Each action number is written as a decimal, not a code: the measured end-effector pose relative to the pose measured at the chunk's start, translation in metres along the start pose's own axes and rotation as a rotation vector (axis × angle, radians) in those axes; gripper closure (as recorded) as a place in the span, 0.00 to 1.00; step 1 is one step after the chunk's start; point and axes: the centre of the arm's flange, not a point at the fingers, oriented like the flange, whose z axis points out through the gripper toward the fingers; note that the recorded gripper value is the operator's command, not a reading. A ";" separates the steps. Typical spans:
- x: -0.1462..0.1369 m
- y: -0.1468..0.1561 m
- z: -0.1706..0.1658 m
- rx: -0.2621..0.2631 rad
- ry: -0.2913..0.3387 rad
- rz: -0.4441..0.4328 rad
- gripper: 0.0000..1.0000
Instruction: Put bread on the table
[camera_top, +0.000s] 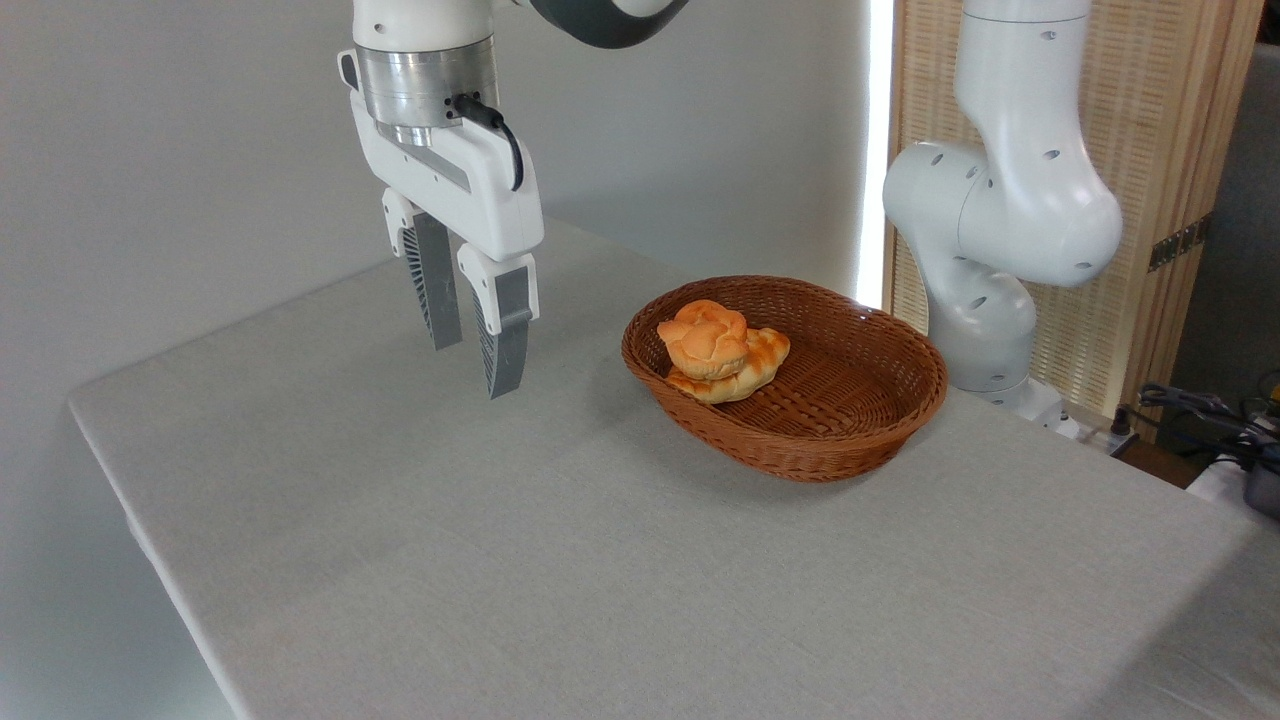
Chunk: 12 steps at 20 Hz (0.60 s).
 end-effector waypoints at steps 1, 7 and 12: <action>0.000 0.000 -0.001 0.002 0.001 0.000 0.00; -0.002 0.003 -0.003 -0.006 -0.010 0.002 0.00; -0.003 0.007 -0.003 -0.019 -0.026 0.006 0.00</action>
